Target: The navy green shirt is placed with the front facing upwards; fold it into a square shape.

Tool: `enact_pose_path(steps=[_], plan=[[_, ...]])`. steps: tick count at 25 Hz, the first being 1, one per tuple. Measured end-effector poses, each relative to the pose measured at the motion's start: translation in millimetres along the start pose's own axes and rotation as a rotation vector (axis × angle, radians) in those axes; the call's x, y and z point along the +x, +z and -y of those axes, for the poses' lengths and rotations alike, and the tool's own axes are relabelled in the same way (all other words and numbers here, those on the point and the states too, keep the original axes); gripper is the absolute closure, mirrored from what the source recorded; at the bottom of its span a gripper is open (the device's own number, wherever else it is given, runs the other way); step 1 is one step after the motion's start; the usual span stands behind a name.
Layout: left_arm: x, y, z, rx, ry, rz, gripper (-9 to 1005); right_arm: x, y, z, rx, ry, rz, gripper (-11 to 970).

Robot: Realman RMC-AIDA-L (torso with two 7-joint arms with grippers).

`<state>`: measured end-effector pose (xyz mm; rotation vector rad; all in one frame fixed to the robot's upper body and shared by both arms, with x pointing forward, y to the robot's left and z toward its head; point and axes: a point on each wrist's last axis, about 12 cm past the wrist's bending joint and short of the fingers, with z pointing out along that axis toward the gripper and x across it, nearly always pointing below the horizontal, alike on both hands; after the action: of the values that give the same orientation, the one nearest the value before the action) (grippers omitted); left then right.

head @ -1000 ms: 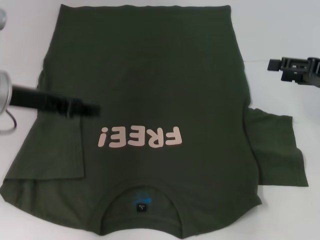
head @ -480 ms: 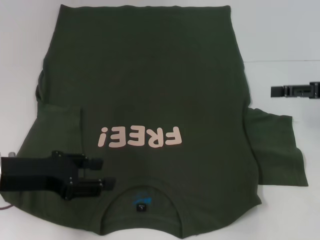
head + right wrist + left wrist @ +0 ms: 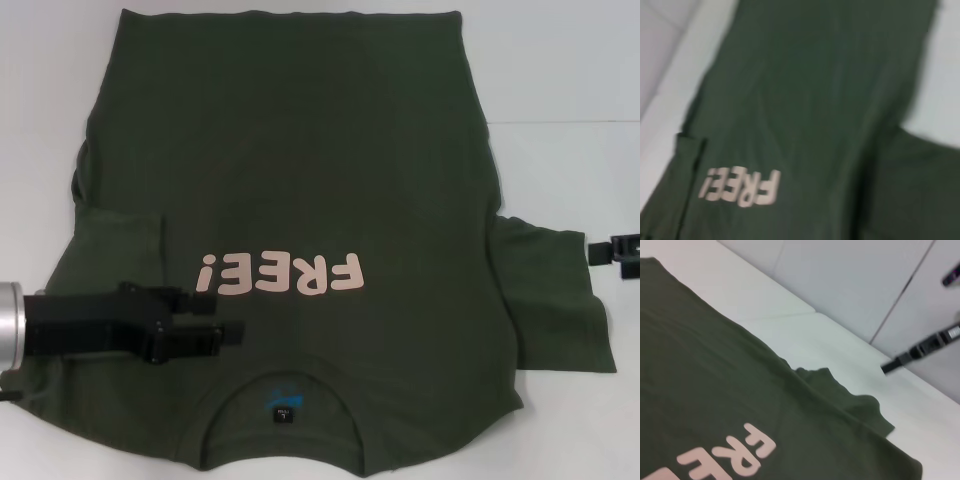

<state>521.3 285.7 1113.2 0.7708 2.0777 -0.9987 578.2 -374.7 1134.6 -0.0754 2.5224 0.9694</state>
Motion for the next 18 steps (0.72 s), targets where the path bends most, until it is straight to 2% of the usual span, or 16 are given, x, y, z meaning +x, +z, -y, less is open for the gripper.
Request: enact_pose_path(steps=[6,18], plan=[[-3.1,3.4,-2.2,-0.012,0.002,0.017,338,13.7,-4.0,10.6,0.010,0.095,0.007,107],[0.1,-0.2,-2.9,-0.016,-0.013,0.046,339,25.5,5.1,20.7,0.069,0.156,0.000,117]])
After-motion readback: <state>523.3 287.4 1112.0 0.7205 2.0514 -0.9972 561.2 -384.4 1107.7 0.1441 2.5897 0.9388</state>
